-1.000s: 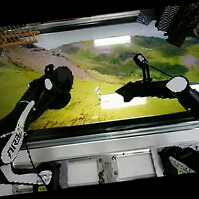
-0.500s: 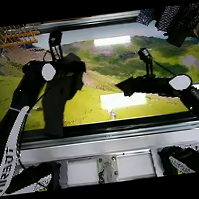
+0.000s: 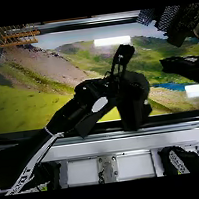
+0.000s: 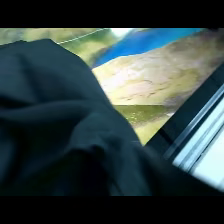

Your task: Fold the clothes and pants, and hang the long-sleeved shirts on hangers.

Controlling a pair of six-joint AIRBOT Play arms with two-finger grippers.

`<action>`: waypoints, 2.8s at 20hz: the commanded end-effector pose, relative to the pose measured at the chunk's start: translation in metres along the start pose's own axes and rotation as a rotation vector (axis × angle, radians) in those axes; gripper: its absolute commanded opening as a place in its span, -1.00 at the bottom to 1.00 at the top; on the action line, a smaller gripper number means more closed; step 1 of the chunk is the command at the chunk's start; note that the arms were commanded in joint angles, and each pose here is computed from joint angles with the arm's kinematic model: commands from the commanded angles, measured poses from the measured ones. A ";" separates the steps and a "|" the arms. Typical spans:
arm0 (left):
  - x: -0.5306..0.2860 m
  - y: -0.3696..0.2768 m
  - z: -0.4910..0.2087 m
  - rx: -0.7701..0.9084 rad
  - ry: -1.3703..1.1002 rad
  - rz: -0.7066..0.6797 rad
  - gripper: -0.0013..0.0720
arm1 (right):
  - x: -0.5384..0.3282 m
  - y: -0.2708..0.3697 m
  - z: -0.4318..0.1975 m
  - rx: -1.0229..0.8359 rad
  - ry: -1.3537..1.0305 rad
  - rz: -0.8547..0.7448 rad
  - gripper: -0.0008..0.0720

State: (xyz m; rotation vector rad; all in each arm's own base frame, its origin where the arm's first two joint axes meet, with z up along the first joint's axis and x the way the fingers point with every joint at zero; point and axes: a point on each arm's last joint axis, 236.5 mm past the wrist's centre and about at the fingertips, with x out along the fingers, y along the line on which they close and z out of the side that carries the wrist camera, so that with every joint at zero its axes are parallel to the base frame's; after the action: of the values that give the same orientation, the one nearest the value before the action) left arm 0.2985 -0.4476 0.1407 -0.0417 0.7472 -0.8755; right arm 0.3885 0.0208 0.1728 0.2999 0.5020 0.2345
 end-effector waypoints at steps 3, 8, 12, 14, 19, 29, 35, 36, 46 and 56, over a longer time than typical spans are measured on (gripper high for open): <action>-0.040 0.110 -0.014 -0.145 0.126 0.200 0.91 | -0.019 -0.025 -0.003 0.015 0.019 -0.076 -0.93; -0.108 0.265 -0.134 -0.560 0.299 0.456 0.91 | -0.018 -0.022 -0.012 0.017 0.054 -0.059 -0.93; -0.108 0.281 -0.223 -0.882 0.391 0.360 0.90 | -0.018 -0.022 -0.012 0.017 0.054 -0.059 -0.93; -0.103 0.278 -0.250 -0.968 0.433 0.323 0.91 | -0.018 -0.021 -0.012 0.017 0.054 -0.058 -0.93; -0.080 0.249 -0.275 -1.031 0.507 0.203 0.91 | -0.018 -0.021 -0.012 0.017 0.054 -0.058 -0.93; -0.059 0.234 -0.240 -0.898 0.486 0.166 -0.90 | -0.018 -0.021 -0.012 0.017 0.055 -0.058 -0.93; -0.107 0.295 -0.126 -0.815 0.171 0.241 -0.96 | -0.022 -0.048 -0.022 0.027 0.097 -0.157 -0.93; -0.129 0.313 -0.107 -0.789 0.104 0.289 -0.96 | -0.025 -0.067 -0.033 0.060 0.140 -0.229 -0.93; -0.195 0.378 -0.109 -0.851 -0.030 0.456 -0.96 | 0.050 -0.150 -0.186 0.353 0.630 -0.266 0.48; -0.181 0.389 -0.123 -0.887 0.008 0.454 -0.96 | 0.086 -0.083 -0.257 0.278 0.878 -0.005 0.32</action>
State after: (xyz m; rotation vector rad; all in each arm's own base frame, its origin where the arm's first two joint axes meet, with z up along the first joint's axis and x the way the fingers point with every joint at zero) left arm 0.4135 -0.0326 0.0284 -0.6280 1.0498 -0.0693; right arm 0.3488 0.0009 -0.0982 0.4888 1.3700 0.2111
